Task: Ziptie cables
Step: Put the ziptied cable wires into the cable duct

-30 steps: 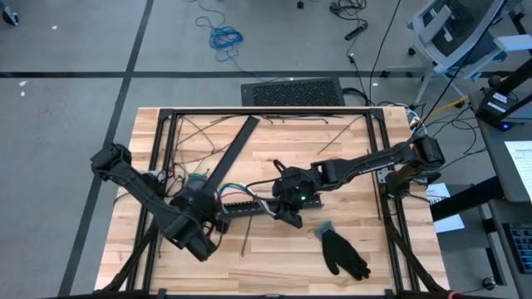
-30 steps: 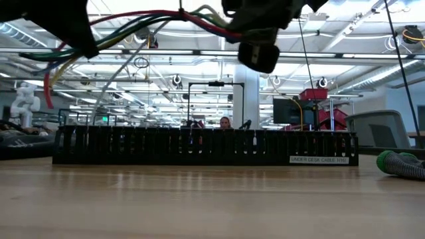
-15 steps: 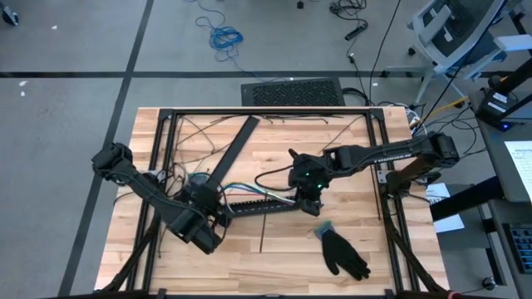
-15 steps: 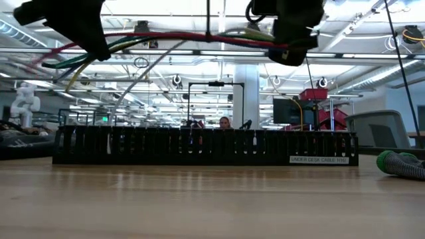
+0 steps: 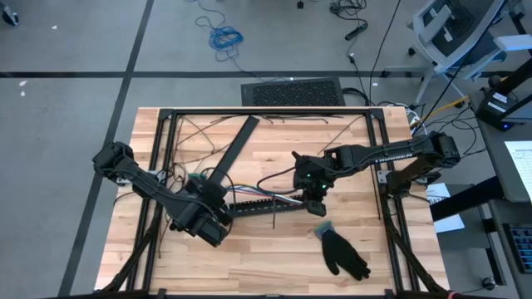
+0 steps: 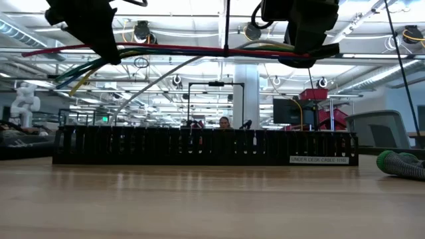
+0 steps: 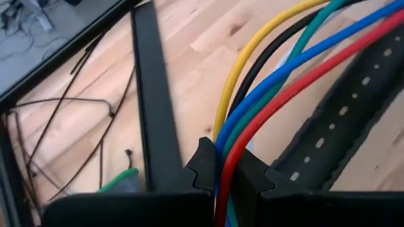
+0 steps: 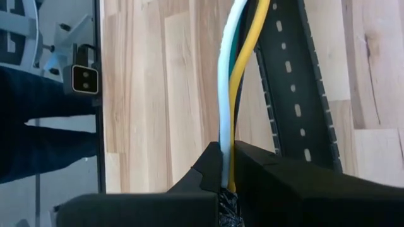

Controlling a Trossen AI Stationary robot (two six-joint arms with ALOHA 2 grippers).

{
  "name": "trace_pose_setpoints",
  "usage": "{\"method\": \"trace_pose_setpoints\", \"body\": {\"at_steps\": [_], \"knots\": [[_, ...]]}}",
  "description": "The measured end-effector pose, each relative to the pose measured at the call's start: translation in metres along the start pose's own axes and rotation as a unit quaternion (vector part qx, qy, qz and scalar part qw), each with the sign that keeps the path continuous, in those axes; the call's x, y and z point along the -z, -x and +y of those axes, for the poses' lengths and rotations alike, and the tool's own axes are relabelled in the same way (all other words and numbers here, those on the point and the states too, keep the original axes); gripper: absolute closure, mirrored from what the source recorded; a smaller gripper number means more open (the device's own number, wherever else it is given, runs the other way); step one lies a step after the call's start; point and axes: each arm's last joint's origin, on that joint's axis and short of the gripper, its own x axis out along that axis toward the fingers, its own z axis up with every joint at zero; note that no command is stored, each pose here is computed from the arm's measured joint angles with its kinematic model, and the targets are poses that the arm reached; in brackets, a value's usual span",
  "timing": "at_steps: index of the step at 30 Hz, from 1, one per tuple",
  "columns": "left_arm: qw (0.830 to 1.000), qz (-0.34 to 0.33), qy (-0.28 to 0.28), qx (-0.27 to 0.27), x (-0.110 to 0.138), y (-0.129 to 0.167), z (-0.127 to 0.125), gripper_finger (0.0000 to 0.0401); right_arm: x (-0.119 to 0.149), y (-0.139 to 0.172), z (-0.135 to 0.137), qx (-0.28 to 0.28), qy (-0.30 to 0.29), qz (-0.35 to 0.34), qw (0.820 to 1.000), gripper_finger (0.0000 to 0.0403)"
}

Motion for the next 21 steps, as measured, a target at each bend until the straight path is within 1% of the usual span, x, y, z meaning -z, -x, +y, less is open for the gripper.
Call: {"method": "trace_pose_setpoints", "body": {"at_steps": [2, 11, 13, 17, 21], "knots": [[1.000, -0.001, -0.003, 0.006, 0.004, -0.004, -0.002, 0.0372, 0.001, 0.000, 0.000, 0.001, 0.000, 0.005, 1.000, 0.0399], [0.999, 0.006, 0.038, 0.039, 0.030, -0.038, -0.009, 0.0371, 0.004, 0.000, -0.001, 0.007, 0.003, 0.020, 1.000, 0.0399], [0.998, 0.007, 0.047, 0.046, 0.032, -0.043, -0.010, 0.0371, 0.006, 0.000, -0.002, 0.011, 0.000, 0.030, 0.999, 0.0399], [0.998, 0.010, 0.047, 0.050, 0.033, -0.043, -0.010, 0.0371, 0.009, 0.001, -0.003, 0.017, -0.001, 0.043, 0.999, 0.0399], [0.998, -0.005, 0.050, 0.043, 0.031, -0.045, -0.010, 0.0371, 0.011, 0.001, -0.003, 0.018, -0.003, 0.056, 0.998, 0.0399]]}}
